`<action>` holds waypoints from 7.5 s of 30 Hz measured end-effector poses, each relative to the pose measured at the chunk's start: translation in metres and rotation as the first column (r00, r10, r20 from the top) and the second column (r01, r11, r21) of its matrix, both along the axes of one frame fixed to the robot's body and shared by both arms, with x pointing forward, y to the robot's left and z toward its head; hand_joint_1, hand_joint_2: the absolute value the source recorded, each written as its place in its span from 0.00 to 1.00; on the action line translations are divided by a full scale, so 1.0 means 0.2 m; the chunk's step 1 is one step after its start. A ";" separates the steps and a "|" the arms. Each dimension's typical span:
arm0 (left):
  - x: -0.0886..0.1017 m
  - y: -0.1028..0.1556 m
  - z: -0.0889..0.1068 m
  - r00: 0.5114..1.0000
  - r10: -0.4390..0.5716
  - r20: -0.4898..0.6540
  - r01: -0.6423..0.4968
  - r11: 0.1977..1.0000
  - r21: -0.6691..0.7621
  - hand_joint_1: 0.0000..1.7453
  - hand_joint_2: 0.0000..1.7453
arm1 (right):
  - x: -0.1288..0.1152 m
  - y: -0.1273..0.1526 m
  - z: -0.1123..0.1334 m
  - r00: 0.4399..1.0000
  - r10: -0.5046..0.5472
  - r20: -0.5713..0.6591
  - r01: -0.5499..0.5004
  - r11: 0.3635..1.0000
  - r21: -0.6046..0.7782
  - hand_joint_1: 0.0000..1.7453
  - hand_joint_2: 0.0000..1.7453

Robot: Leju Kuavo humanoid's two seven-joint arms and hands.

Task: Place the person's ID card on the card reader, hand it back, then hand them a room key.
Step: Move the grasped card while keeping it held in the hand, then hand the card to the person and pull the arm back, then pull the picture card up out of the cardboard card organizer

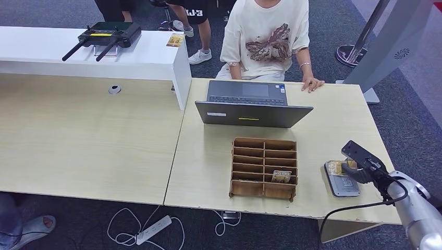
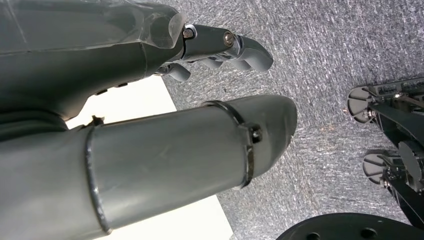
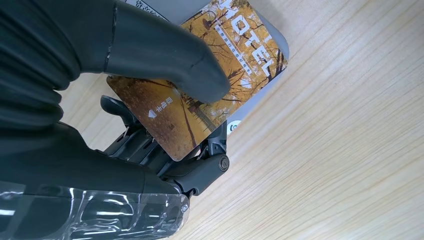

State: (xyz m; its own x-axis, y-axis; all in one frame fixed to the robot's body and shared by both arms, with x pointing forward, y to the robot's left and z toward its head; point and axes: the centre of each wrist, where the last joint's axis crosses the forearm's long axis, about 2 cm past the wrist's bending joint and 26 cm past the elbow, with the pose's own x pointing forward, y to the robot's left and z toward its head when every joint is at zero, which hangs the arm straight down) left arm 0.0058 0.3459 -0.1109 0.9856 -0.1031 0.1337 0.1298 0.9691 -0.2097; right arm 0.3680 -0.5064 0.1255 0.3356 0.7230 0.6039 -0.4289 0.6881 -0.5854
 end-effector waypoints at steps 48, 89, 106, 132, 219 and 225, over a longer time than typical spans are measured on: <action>0.03 -0.04 0.00 0.999 -0.008 0.037 0.007 1.000 0.024 0.00 0.00 | 0.22 -0.08 0.54 0.686 -0.258 0.680 0.010 0.938 0.345 1.00 1.00; 0.10 -0.02 0.00 0.991 -0.133 0.016 0.132 0.991 0.012 0.00 0.00 | 0.74 1.05 1.47 0.726 0.514 0.457 0.169 0.512 -0.842 1.00 1.00; 0.17 -0.02 0.01 0.985 -0.172 0.012 0.172 0.985 0.015 0.00 0.00 | 0.76 1.04 1.46 0.878 0.369 0.305 0.100 0.481 -0.871 1.00 1.00; 0.22 -0.04 0.01 0.977 -0.213 0.016 0.212 0.977 0.022 0.00 0.00 | 0.76 1.01 1.43 0.882 0.357 0.306 0.108 0.480 -0.871 0.00 1.00; -0.05 -0.13 -0.01 0.998 0.052 0.033 -0.051 0.998 -0.024 0.00 0.00 | -0.52 0.60 0.36 0.543 0.337 0.770 -0.004 0.917 -0.398 0.29 1.00; -0.05 -0.13 -0.01 0.999 0.042 0.026 -0.042 0.999 -0.023 0.00 0.00 | -0.52 0.69 0.33 0.546 0.397 0.738 -0.014 0.885 -0.466 0.30 1.00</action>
State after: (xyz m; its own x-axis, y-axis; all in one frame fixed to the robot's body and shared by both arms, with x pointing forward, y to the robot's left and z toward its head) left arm -0.0034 0.3191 -0.1133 0.9851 -0.0583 0.1615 0.0948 0.9689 -0.2284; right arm 0.2640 -0.3675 0.1905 -0.3330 0.9202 0.2058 0.2469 0.2957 -0.9228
